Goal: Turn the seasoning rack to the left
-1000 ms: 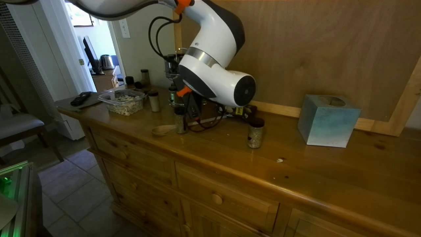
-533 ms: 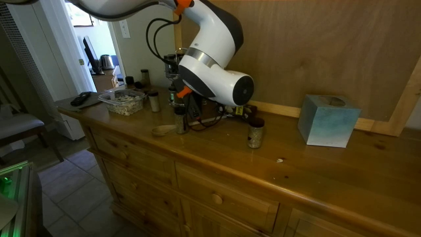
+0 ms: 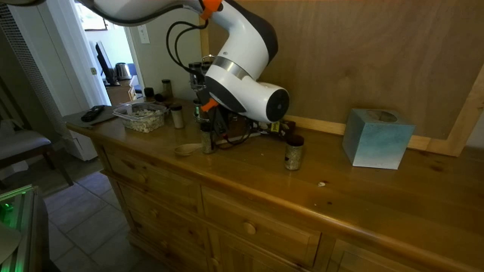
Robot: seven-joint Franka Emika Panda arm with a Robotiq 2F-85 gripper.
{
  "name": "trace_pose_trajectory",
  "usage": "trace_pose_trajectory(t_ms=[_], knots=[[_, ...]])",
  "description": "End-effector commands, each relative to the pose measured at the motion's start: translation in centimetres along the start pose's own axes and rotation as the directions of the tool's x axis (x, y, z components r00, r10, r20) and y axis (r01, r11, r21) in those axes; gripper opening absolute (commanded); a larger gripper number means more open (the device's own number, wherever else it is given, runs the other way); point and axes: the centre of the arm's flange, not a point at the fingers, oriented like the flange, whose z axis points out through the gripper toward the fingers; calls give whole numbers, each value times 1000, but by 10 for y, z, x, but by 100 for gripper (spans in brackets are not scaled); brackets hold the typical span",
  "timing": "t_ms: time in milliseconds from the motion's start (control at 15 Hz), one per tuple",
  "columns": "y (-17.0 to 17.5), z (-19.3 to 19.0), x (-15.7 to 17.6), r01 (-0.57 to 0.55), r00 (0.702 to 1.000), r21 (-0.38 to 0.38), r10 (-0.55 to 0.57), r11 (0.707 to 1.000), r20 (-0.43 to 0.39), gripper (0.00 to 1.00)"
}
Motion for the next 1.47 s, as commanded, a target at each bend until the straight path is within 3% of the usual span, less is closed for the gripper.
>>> trace_pose_trajectory(t_ms=[0,733,1400], knots=[[-1,7,-3,-74,996,20,73,997,41,1],[2,24,-16,-272,959,84,263,958,106,2],[1,14,-20,-323,943,57,317,945,102,1]])
